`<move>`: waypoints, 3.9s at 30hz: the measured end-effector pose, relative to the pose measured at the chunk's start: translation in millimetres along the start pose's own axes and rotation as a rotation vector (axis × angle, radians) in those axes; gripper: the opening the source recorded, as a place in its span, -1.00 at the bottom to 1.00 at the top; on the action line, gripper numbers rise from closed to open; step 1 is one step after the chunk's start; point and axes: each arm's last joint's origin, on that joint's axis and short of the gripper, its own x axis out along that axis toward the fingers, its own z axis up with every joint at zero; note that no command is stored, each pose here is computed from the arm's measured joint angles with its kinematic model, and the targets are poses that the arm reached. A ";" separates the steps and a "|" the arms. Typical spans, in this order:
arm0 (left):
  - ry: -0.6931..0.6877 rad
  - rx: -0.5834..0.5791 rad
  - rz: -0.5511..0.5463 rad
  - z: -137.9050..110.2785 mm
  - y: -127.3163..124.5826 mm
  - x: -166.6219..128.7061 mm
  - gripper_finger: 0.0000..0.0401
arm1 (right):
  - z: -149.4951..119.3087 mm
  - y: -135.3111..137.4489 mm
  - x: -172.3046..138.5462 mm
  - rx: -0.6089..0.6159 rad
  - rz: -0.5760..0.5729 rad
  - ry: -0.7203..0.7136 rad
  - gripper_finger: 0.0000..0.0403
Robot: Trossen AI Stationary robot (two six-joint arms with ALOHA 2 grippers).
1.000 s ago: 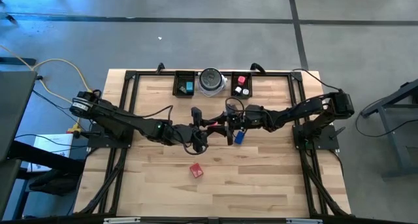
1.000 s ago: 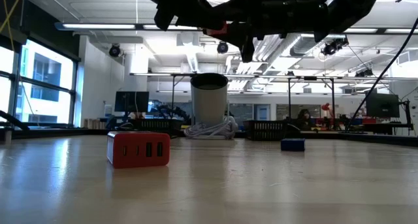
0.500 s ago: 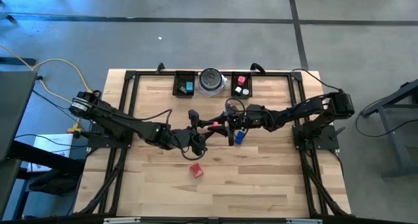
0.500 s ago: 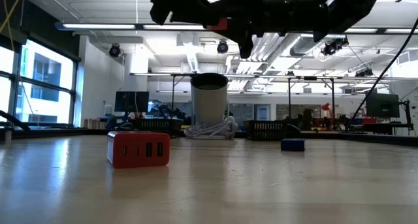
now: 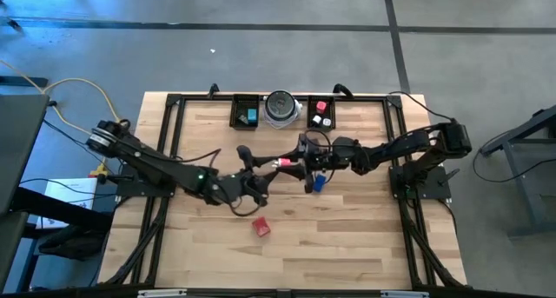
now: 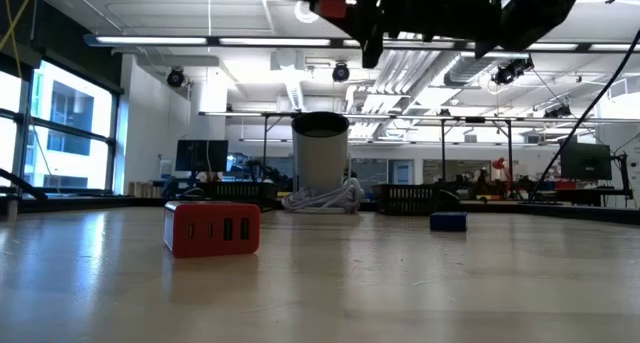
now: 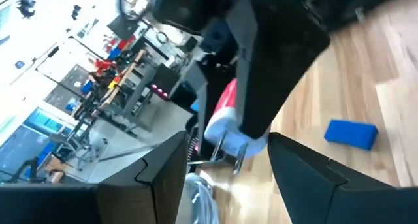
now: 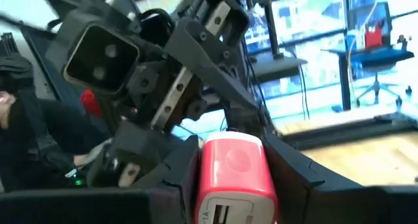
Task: Pick & Place Office items
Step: Put the pink white charger adapter into the right black basket
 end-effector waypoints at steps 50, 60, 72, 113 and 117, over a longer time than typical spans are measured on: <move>-0.267 -0.576 -0.403 -26.4 59.1 1.8 0.02 | -10.6 6.5 6.6 -0.395 0.006 -0.351 -0.38; -0.288 -0.616 -0.415 -36.0 63.2 9.7 0.02 | -9.1 21.0 6.7 -0.440 0.049 -0.367 -0.38; -0.328 -0.583 -0.516 -37.5 48.8 21.9 0.02 | -5.7 20.7 8.5 -0.417 0.032 -0.377 -0.38; -0.199 0.324 -0.098 -30.6 7.3 -5.5 0.02 | -20.8 0.0 12.7 0.028 0.113 -0.122 -0.38; -0.224 0.324 -0.123 -30.0 6.7 -5.5 0.02 | -20.7 -0.9 12.6 0.045 0.120 -0.117 -0.38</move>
